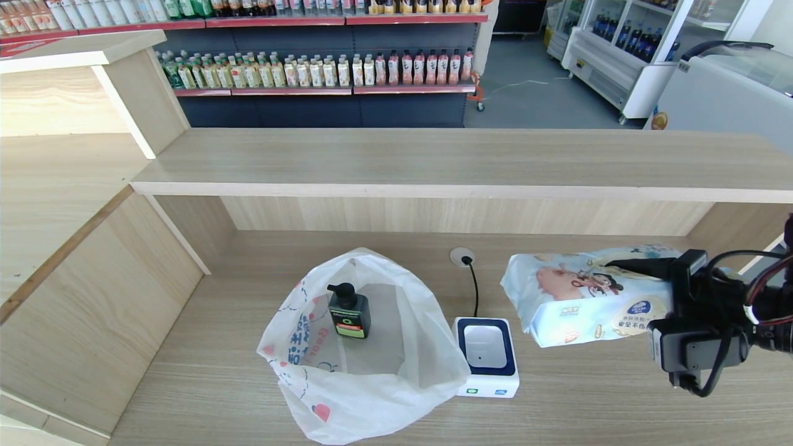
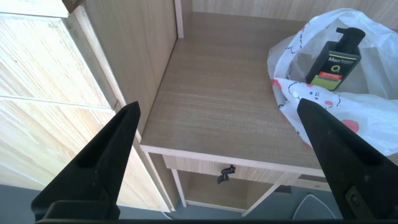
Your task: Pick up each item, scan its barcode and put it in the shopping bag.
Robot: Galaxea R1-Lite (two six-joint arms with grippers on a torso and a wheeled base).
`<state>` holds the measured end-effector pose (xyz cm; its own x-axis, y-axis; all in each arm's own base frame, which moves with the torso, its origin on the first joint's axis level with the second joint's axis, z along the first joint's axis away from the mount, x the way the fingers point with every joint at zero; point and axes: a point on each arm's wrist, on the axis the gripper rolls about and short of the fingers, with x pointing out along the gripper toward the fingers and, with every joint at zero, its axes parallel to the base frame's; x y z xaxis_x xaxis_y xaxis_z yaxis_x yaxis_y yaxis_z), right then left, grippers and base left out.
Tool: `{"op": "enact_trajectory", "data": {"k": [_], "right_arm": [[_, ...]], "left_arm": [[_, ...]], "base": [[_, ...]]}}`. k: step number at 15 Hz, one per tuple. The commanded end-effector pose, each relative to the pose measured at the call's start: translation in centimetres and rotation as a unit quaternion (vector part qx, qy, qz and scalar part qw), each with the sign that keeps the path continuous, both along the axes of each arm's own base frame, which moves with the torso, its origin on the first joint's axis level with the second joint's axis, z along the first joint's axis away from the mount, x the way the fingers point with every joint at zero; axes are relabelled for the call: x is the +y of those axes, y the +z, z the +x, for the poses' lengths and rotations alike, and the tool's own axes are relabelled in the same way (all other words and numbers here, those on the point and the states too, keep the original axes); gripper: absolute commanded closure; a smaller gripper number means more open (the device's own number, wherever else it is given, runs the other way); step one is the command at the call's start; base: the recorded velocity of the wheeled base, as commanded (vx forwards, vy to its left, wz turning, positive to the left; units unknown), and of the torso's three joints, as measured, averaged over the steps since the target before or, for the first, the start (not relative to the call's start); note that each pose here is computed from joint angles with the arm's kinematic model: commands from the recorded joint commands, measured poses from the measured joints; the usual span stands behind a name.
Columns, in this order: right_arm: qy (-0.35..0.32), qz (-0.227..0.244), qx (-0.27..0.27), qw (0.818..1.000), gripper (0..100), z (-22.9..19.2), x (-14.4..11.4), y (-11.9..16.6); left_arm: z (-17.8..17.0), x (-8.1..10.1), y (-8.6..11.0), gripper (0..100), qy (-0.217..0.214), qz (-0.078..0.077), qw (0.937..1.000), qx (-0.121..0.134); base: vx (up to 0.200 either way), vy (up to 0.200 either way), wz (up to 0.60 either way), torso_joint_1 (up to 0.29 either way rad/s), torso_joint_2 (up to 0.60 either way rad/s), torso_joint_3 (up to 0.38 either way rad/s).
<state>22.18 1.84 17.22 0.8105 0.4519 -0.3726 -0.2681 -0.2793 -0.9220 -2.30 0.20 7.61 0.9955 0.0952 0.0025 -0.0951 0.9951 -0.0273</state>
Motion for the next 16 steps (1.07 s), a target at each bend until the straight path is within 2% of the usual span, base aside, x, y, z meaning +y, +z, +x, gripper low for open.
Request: {"op": "enact_trajectory", "data": {"k": [1, 5, 11, 16], "right_arm": [[0.019, -0.01, 0.001, 1.0, 100, 1.4, 1.1, -0.6], [0.045, -0.033, -0.025, 0.998, 100, 2.7, 2.0, -1.0], [0.083, -0.039, -0.044, 0.995, 100, 4.9, 4.3, -1.7], [0.1, -0.051, -0.057, 0.992, 100, 6.0, 5.2, -2.6]], "left_arm": [[0.0, 0.0, 0.0, 0, 0.0, 0.0, 1.0, 0.0], [0.0, 0.0, 0.0, 0, 0.001, 0.0, 1.0, 0.0], [0.0, 0.0, 0.0, 0, 0.001, 0.0, 1.0, 0.0], [0.0, 0.0, 0.0, 0, 0.0, 0.0, 1.0, 0.0]], "base": [[0.0, 0.0, 0.0, 0.0, 0.0, 0.0], [0.0, 0.0, 0.0, 0.0, 0.0, 0.0], [0.0, 0.0, 0.0, 0.0, 0.0, 0.0], [0.0, 0.0, 0.0, 0.0, 0.0, 0.0]]}}
